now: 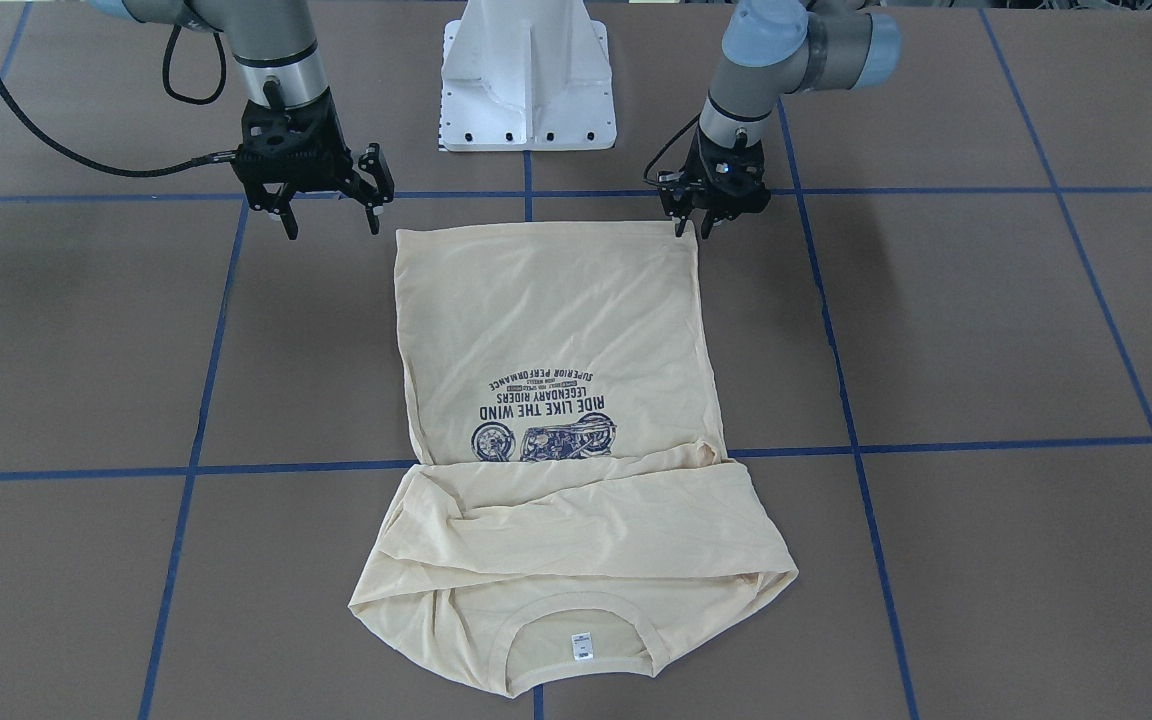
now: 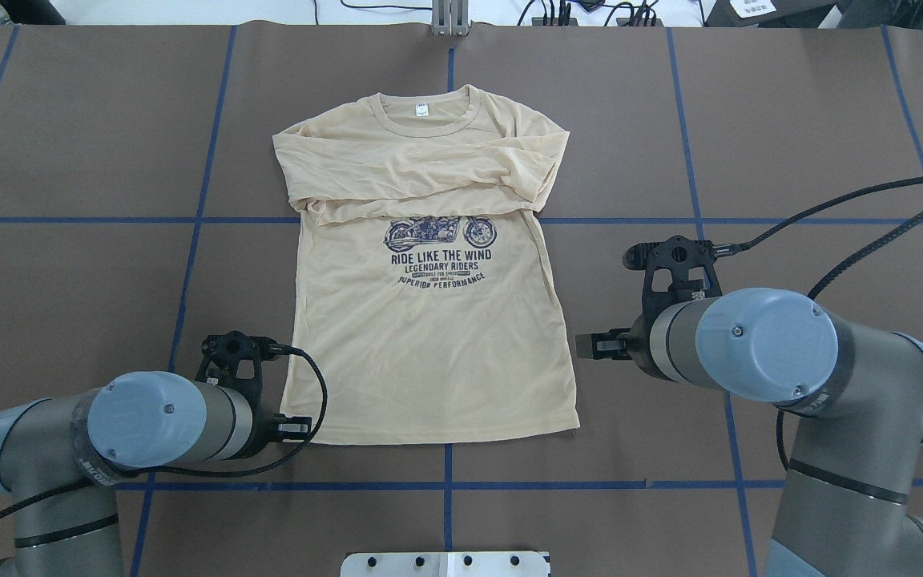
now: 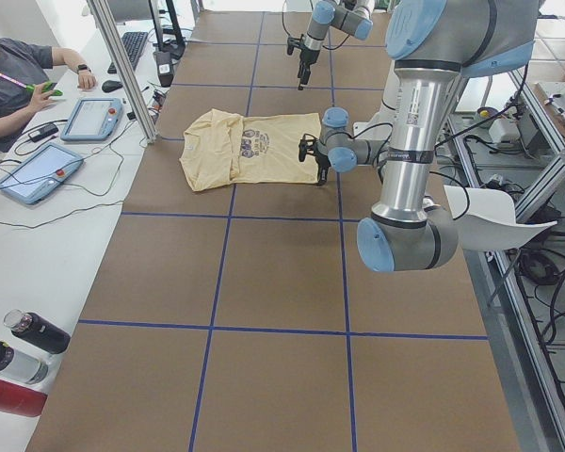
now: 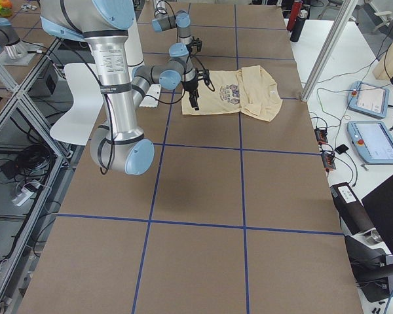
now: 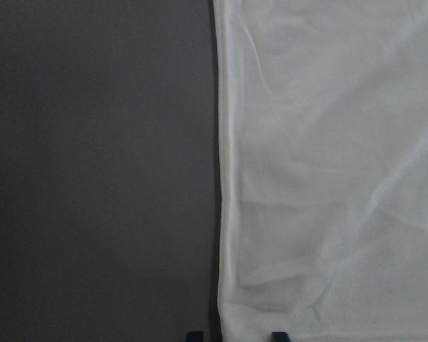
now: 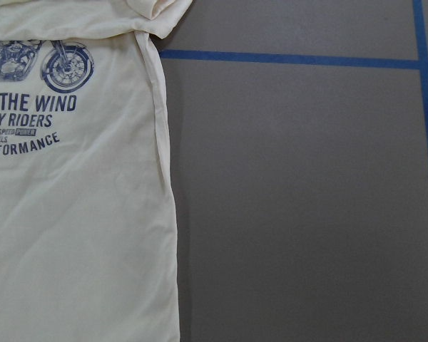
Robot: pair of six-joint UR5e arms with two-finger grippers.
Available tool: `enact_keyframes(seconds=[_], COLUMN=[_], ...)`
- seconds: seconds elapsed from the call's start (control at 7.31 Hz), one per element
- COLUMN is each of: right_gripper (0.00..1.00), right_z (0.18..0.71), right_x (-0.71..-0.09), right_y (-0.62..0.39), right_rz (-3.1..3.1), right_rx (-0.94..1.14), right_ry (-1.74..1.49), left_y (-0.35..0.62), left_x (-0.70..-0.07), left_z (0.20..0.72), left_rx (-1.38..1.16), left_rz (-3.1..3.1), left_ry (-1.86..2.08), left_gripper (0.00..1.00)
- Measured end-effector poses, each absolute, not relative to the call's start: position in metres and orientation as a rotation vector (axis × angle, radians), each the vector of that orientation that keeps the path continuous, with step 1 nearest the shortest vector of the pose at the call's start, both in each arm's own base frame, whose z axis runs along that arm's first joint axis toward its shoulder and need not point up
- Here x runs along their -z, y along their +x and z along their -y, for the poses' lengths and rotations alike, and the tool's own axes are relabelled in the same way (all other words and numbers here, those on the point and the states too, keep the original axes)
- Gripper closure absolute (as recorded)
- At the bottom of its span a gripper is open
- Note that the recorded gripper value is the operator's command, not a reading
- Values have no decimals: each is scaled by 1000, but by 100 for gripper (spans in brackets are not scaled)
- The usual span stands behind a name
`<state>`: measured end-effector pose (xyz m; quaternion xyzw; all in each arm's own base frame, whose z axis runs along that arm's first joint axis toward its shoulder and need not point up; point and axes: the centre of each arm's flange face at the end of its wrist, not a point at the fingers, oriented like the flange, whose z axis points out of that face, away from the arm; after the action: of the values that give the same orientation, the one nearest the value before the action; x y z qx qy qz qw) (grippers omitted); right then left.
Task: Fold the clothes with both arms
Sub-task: 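Lower both grippers onto the hem corners nearest the robot and grasp them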
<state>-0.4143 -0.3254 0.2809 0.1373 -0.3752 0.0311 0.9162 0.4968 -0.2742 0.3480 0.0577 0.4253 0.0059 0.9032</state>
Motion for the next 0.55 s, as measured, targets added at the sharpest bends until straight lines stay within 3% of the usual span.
enact_keyframes(seconds=[0.27, 0.55], right_gripper=[0, 0], right_z=[326, 325], right_x=[-282, -282], right_y=[-414, -415], right_rz=[770, 769], right_rx=[-65, -64], right_ry=[284, 283], left_y=[498, 498], left_x=[-347, -347], left_z=[273, 273], left_rx=[-13, -9], left_rz=[-882, -883], left_ry=[118, 117], left_gripper=[100, 100])
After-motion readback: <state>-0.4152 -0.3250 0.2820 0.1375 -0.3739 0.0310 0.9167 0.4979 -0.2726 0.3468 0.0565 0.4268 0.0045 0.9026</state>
